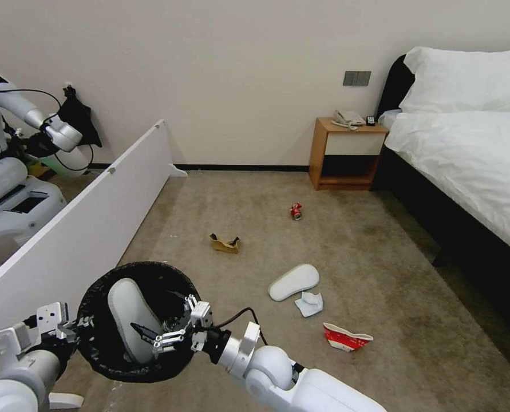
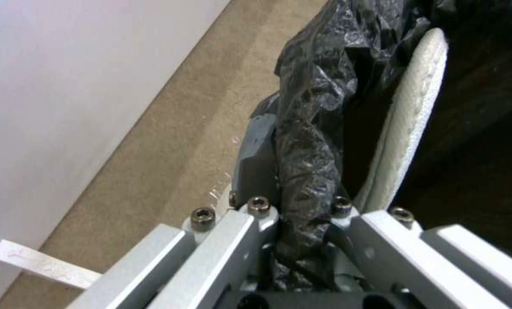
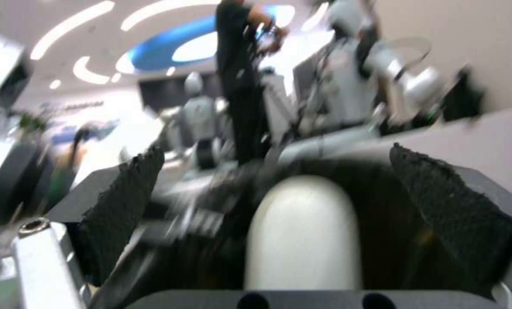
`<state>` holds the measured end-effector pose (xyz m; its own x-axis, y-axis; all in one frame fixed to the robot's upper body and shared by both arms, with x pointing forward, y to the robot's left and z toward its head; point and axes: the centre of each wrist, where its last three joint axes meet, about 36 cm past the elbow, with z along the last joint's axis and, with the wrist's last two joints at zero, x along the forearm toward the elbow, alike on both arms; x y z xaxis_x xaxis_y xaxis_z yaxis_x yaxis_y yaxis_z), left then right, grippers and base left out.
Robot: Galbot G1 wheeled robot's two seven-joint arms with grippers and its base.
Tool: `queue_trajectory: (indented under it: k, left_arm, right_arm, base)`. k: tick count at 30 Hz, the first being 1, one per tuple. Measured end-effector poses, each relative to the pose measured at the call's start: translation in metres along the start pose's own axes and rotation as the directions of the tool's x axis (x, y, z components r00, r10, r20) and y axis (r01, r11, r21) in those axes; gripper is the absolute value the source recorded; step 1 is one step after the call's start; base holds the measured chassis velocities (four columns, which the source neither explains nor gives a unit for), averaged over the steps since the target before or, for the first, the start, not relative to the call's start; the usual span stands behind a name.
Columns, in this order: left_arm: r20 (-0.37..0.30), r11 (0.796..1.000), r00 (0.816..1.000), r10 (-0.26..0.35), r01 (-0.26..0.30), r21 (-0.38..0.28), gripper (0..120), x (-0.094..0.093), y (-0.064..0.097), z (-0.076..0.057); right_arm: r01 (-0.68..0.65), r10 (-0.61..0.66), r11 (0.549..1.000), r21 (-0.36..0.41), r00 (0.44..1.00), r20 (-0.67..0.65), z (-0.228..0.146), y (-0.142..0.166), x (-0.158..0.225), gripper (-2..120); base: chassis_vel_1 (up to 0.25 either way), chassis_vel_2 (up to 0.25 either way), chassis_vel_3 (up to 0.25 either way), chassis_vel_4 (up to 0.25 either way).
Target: Pick up the trash bin, then pick up the garbage from the floor and place it into the trash bin.
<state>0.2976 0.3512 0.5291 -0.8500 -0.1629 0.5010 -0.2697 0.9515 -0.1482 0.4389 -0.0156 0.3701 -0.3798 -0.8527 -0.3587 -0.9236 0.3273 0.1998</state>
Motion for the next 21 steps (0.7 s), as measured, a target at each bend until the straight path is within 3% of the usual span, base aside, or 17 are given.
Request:
queue_trajectory:
  k: [4,6,7,9,10,13,14,15,16,18,19,21]
  left_arm:
    - [0.001,1.000,1.000,-0.004,0.004,0.006,2,-0.002,0.000,0.001]
    - [0.001,1.000,1.000,-0.006,0.006,0.011,2,-0.002,0.000,0.001]
    - [0.001,1.000,1.000,-0.006,0.006,0.011,2,-0.002,0.000,0.001]
    - [0.001,1.000,1.000,-0.006,0.006,0.012,2,-0.002,0.000,0.002]
    - [0.001,1.000,1.000,-0.006,0.006,0.012,2,-0.002,0.000,0.002]
    - [0.002,1.000,1.000,-0.017,0.017,0.006,2,-0.005,0.003,0.002]
    - [0.002,1.000,1.000,-0.017,0.017,0.006,2,-0.005,0.003,0.002]
    - [0.002,1.000,1.000,-0.020,0.020,0.006,2,-0.006,0.004,0.002]
    - [0.002,1.000,1.000,-0.020,0.020,0.006,2,-0.006,0.004,0.002]
    - [0.003,1.000,1.000,-0.020,0.020,0.006,2,-0.007,0.004,0.002]
    - [0.003,1.000,1.000,-0.020,0.020,0.006,2,-0.007,0.004,0.002]
    - [0.007,1.000,1.000,-0.022,0.021,0.007,2,-0.007,0.005,0.001]
  right_arm:
    - [-0.142,0.139,0.989,0.036,0.987,0.075,-0.029,-0.020,-0.004,100]
    - [-0.325,0.318,0.944,0.058,0.942,0.105,-0.045,-0.040,0.009,100]
    - [-0.325,0.318,0.944,0.058,0.942,0.105,-0.045,-0.040,0.009,100]
    - [-0.503,0.494,0.861,0.077,0.863,0.106,-0.056,-0.060,0.053,100]
    - [-0.503,0.494,0.861,0.077,0.863,0.106,-0.056,-0.060,0.053,100]
    - [-0.660,0.650,0.744,0.109,0.751,0.116,-0.068,-0.078,0.124,100]
    - [-0.660,0.650,0.744,0.109,0.751,0.116,-0.068,-0.078,0.124,100]
    - [-0.697,0.685,0.704,0.135,0.717,0.127,-0.072,-0.083,0.150,100]
    - [-0.697,0.685,0.704,0.135,0.717,0.127,-0.072,-0.083,0.150,100]
    - [-0.751,0.738,0.636,0.175,0.659,0.145,-0.081,-0.086,0.189,100]
    - [-0.751,0.738,0.636,0.175,0.659,0.145,-0.081,-0.086,0.189,100]
    - [-0.804,0.792,0.552,0.222,0.589,0.162,-0.090,-0.074,0.234,100]
  base:
    - [0.000,0.000,0.000,0.000]
    - [0.000,0.000,0.000,0.000]
    - [0.000,0.000,0.000,0.000]
    - [0.000,0.000,0.000,0.000]
    - [0.000,0.000,0.000,0.000]
    - [0.000,0.000,0.000,0.000]
    - [0.000,0.000,0.000,0.000]
    - [0.000,0.000,0.000,0.000]
    - [0.000,0.000,0.000,0.000]
    - [0.000,0.000,0.000,0.000]
    - [0.000,0.000,0.000,0.000]
    - [0.000,0.000,0.000,0.000]
